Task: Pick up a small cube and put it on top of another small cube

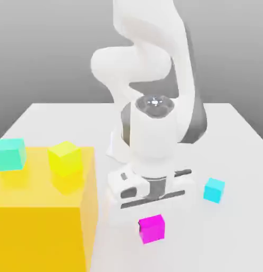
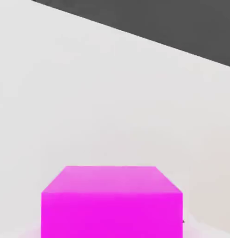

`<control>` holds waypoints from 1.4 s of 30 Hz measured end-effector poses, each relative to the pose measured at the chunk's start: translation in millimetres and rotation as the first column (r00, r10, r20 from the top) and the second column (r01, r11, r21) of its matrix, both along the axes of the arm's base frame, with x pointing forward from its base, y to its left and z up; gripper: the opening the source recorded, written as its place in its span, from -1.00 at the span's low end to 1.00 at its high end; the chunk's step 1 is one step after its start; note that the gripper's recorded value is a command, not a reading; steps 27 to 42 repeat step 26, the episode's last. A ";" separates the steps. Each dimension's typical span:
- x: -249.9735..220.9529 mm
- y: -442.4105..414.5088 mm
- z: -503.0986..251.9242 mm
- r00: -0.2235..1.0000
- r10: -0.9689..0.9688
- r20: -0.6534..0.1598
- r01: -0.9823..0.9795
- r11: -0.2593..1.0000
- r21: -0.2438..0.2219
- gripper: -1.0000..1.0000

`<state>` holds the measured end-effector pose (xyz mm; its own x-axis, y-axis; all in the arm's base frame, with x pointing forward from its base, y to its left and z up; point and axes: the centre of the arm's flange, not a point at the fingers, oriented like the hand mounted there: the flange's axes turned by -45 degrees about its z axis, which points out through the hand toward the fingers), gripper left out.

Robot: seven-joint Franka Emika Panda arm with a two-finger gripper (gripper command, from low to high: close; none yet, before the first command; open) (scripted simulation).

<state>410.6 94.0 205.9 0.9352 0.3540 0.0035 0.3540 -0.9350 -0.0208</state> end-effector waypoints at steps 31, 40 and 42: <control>-166.7 149.9 -28.5 0.981 0.191 0.007 -0.191 0.981 -0.046 -1.00; -166.7 149.9 -28.5 0.981 0.191 0.007 -0.191 0.981 -0.046 -1.00; -166.7 149.9 -28.5 0.981 0.191 0.007 -0.191 0.981 -0.046 -1.00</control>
